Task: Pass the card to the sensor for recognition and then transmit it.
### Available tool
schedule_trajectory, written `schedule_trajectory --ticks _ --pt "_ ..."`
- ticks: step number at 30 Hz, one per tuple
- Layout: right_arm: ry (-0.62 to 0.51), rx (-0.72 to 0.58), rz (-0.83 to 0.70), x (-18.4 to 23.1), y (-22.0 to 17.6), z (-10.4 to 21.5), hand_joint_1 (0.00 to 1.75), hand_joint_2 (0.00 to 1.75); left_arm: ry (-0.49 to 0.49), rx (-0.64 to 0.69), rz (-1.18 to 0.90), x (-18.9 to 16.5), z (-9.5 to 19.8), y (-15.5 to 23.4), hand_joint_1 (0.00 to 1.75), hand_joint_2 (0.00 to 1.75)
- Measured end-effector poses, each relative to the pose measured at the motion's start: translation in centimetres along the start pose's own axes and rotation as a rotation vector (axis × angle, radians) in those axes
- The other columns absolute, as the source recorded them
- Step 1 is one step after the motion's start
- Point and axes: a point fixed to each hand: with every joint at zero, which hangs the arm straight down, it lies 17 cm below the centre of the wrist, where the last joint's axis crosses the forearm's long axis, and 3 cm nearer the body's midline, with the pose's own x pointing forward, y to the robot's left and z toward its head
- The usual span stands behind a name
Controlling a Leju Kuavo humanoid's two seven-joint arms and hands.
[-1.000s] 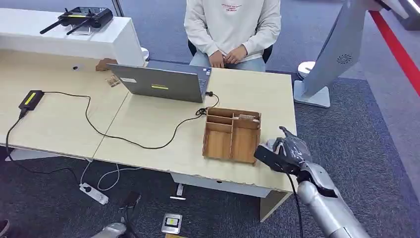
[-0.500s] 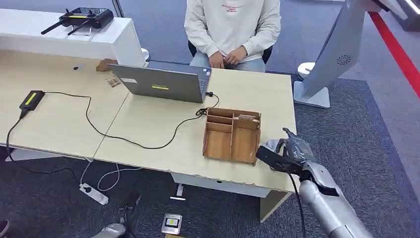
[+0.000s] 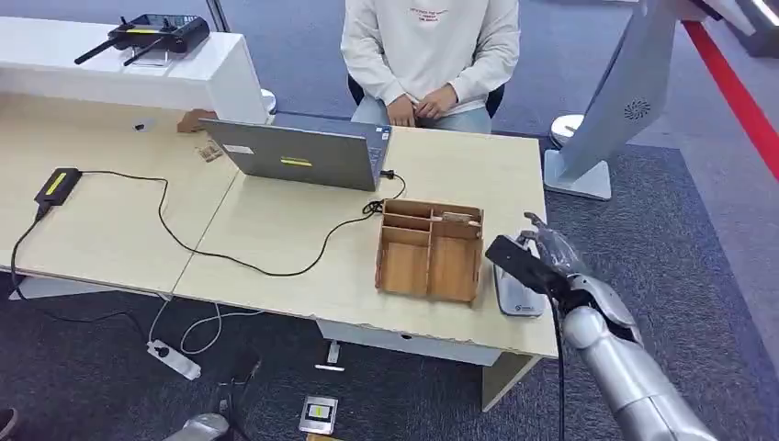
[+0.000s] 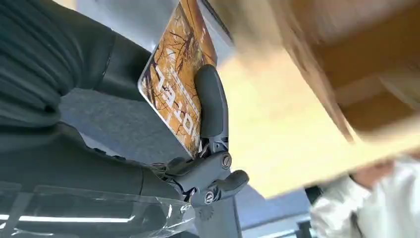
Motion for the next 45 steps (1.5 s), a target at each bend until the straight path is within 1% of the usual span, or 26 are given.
schedule_trajectory --ticks 4,8,12,14,16,18,23,27,30,36,41,45 --pt "-0.076 -0.045 -0.084 2.3 -4.8 -1.8 1.75 1.75 -0.01 0.006 -0.021 0.2 0.0 0.2 0.0 0.0" --pt "-0.107 -0.126 -0.12 2.9 -11.5 -3.6 1.75 1.75 -0.011 0.01 -0.03 0.4 -0.1 0.4 0.0 0.0" --pt "-0.147 -0.193 -0.195 4.3 -15.7 -4.3 1.75 1.75 -0.019 0.013 -0.039 0.7 -0.1 0.5 0.0 0.0" --pt "-0.181 -0.225 -0.226 5.7 -18.1 -4.7 1.75 1.75 -0.02 0.014 -0.04 0.9 -0.1 0.6 0.0 0.0" --pt "-0.224 -0.262 -0.227 7.3 -20.3 -5.0 1.75 1.75 -0.024 0.014 -0.044 1.1 -0.2 0.6 0.0 0.0" --pt "-0.254 -0.29 -0.205 8.6 -21.7 -5.3 1.75 1.75 -0.03 0.012 -0.051 1.3 -0.2 0.6 0.0 0.0" --pt "-0.304 -0.332 -0.104 11.3 -22.7 -6.1 1.75 1.75 -0.037 0.009 -0.087 1.9 -0.2 0.6 0.0 0.0" --pt "-0.336 -0.37 -0.012 14.0 -24.3 -7.0 1.75 1.75 -0.047 0.003 -0.112 3.0 -0.1 0.4 0.0 0.0" --pt "-0.349 -0.374 0.036 15.6 -24.5 -7.6 1.75 1.75 -0.051 -0.002 -0.118 3.5 -0.1 0.2 0.0 0.0" --pt "-0.344 -0.307 0.108 17.3 -21.8 -8.6 1.75 1.75 -0.026 -0.021 -0.11 3.5 0.0 -0.3 0.0 0.0" --pt "-0.33 -0.237 0.121 17.9 -18.7 -9.0 1.75 1.75 -0.009 -0.046 -0.097 3.4 0.1 -0.8 0.0 0.0" --pt "-0.328 -0.201 0.126 18.2 -17.1 -9.2 1.75 1.75 0.001 -0.063 -0.088 3.3 0.2 -1.1 0.0 0.0"
